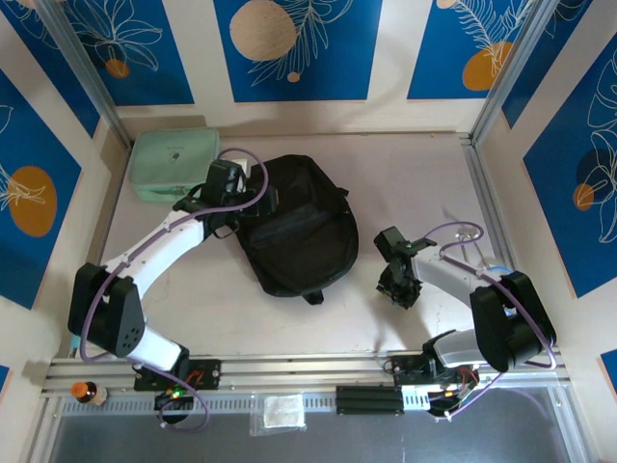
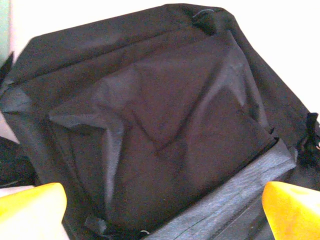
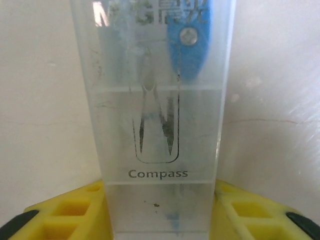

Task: Pack books, pencil case, and school supplies into a backpack

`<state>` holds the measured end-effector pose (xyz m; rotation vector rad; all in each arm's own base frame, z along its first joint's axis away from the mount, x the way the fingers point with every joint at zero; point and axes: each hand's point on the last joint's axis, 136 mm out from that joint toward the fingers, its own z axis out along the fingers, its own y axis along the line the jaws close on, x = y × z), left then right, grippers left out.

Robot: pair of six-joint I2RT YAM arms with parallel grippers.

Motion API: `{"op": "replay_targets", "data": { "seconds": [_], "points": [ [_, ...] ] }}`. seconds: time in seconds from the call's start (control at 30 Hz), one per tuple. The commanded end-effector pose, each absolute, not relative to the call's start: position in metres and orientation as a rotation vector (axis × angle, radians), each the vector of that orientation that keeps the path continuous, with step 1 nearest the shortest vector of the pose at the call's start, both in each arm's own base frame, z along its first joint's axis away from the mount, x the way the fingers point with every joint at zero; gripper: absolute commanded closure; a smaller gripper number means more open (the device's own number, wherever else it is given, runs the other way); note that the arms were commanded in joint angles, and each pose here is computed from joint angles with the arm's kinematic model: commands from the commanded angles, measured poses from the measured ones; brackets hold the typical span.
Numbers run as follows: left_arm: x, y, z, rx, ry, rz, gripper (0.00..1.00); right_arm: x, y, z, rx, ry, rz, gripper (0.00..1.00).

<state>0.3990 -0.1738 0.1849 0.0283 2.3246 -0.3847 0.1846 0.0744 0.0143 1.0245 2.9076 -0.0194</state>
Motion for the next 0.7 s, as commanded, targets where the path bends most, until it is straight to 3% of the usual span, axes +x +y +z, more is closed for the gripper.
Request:
{"op": "replay_targets", "data": {
  "seconds": [0.0,0.2,0.43,0.67],
  "points": [
    [0.408,-0.189,0.199,0.081,2.294,-0.485,0.00,0.198,0.080,0.018,0.979,2.871,0.047,0.61],
    [0.404,-0.231,0.202,0.133,2.324,-0.783,0.00,0.240,0.093,0.066,0.682,2.757,0.170,0.62],
    [0.402,-0.285,0.210,0.076,2.285,-1.234,0.00,0.298,0.171,0.144,0.101,2.541,0.595,0.61],
    [0.390,-0.328,0.222,0.097,2.232,-1.430,0.02,0.324,0.235,0.178,-0.244,2.403,0.815,0.62]
  ]
}}
